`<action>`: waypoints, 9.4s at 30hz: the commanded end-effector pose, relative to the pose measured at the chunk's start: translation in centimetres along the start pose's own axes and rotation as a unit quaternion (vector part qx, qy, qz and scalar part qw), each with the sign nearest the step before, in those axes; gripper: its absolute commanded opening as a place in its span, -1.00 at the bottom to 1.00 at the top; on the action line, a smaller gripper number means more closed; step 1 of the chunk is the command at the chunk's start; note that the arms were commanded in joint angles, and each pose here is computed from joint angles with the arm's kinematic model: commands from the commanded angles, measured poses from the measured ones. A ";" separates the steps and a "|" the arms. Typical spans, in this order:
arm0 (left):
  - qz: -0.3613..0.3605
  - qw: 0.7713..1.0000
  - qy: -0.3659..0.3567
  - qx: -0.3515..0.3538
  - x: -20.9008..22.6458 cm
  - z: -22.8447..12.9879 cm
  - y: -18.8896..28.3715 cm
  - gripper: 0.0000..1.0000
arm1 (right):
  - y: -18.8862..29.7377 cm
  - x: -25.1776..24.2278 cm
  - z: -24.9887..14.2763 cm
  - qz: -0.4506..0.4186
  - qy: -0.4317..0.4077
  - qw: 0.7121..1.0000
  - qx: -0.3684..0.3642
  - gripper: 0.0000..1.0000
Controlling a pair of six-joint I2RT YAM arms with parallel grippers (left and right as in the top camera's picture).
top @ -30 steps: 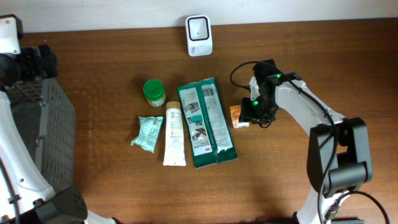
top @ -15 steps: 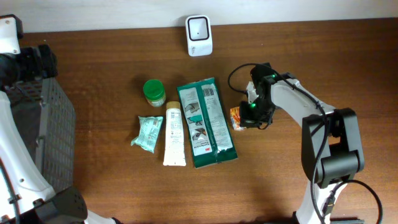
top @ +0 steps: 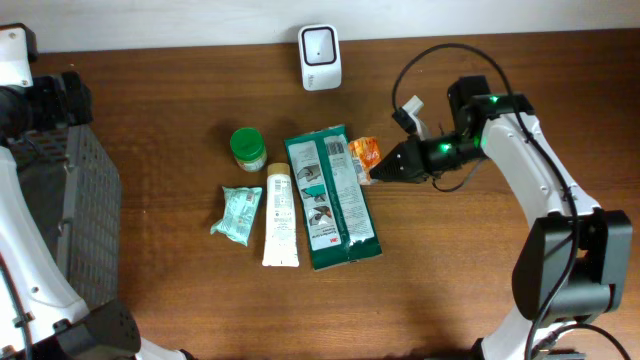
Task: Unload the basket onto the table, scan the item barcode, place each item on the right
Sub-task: 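Grasp the orange package with the right gripper and lift it, then hold the orange package in front of the white scanner, then place the orange package on the table's right side and release, then move the right gripper to the green packet and grasp it, then lift the green packet and hold it up to the scanner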
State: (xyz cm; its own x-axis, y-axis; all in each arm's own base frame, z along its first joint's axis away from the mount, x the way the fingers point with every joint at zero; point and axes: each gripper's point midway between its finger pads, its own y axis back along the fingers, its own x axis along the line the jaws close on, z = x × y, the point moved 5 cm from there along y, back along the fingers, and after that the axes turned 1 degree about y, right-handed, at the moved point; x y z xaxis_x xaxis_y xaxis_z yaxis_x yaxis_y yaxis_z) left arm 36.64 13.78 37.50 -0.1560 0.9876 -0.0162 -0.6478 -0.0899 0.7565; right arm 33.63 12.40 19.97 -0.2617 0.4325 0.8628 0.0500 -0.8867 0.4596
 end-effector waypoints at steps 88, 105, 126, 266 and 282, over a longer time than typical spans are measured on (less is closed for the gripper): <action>-0.004 1.000 0.007 0.000 0.1 0.0 -0.1 0.98 | -9.6 -8.5 27.0 -0.691 0.502 0.512 -0.085 -0.91; -0.004 1.000 0.006 0.000 0.1 0.0 -0.1 0.98 | 1.3 6.5 20.0 -0.489 0.248 0.796 -0.257 -0.92; -0.004 1.000 0.007 0.000 0.1 0.0 -0.1 0.98 | 17.7 -10.2 -1.8 -0.492 -0.305 0.808 -0.109 -0.92; -0.004 1.000 0.007 0.000 0.1 0.0 -0.1 0.98 | 3.2 7.4 15.9 -0.667 0.262 0.671 -0.191 -0.92; -0.004 1.000 0.007 0.000 0.1 0.0 -0.1 0.98 | -4.5 -4.1 23.1 -0.824 0.371 0.427 -0.048 -0.92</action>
State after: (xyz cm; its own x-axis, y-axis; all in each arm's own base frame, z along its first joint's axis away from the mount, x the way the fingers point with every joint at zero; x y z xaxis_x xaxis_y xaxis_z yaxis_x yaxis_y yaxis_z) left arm 36.68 13.80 37.41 -0.1558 0.9876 -0.0171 -0.6463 -0.0889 0.7579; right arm 56.78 18.92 20.19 -0.0894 0.4465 -0.8903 -0.8525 0.4280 0.3002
